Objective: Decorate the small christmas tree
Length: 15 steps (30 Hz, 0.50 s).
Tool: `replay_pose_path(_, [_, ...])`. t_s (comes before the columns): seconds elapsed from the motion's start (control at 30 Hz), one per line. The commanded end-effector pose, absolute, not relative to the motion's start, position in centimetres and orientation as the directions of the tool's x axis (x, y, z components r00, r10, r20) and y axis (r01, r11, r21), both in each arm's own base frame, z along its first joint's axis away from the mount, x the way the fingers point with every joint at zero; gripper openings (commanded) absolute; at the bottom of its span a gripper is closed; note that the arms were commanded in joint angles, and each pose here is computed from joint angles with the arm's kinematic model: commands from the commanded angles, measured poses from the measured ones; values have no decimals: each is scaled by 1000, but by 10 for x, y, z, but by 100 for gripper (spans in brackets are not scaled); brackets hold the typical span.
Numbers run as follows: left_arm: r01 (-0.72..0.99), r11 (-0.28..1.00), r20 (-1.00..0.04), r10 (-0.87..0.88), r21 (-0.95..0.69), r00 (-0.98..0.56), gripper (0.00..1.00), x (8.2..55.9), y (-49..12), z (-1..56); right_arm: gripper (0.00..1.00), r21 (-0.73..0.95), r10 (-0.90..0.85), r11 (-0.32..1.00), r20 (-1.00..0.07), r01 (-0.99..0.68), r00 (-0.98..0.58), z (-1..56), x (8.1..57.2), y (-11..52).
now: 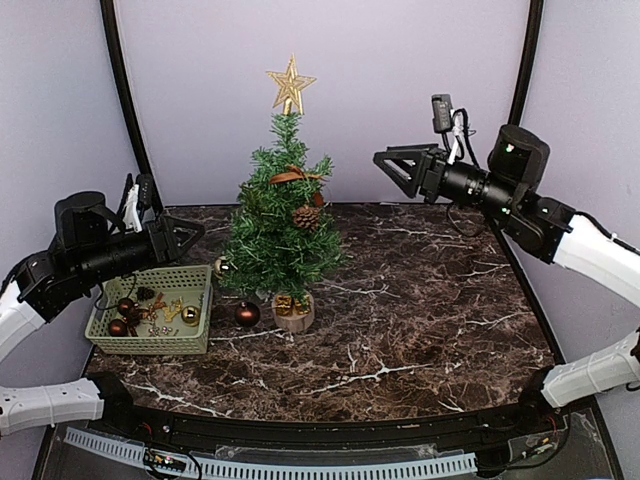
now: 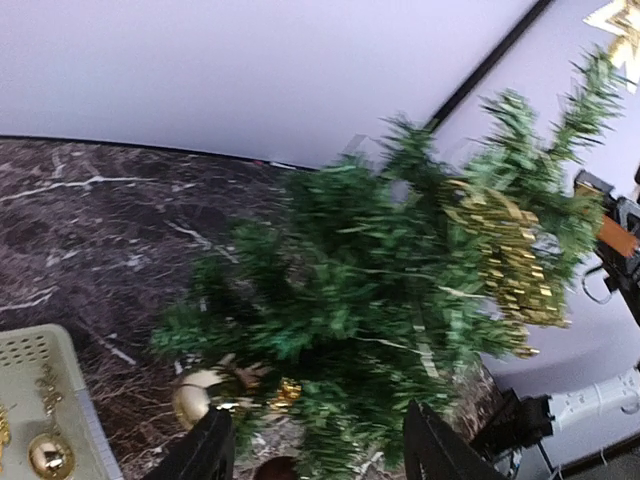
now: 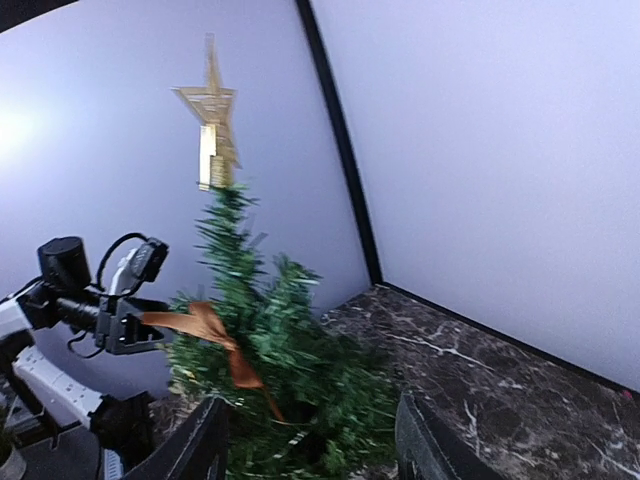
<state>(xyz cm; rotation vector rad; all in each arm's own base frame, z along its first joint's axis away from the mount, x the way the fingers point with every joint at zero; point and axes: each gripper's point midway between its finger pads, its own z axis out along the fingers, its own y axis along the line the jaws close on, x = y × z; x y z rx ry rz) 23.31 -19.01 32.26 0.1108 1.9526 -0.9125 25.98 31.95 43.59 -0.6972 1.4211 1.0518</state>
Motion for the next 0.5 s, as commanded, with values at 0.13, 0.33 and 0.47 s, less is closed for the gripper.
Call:
replay_pose_path(0.13, [206,763,-664,-355,-613,-658,60,244,-159,237,57,508,328,614,-860,-604,-390,332,325,270])
replay_pose_path(0.33, [147,796,-659,-364,-587,-658,60,252,-139,212,52,608,329,588,-782,-533,-530,254,333,284])
replay_pose_path(0.47, [40,834,-609,-368,-550,-702,61,259,-110,169,51,639,323,587,-748,-498,-579,222,335,288])
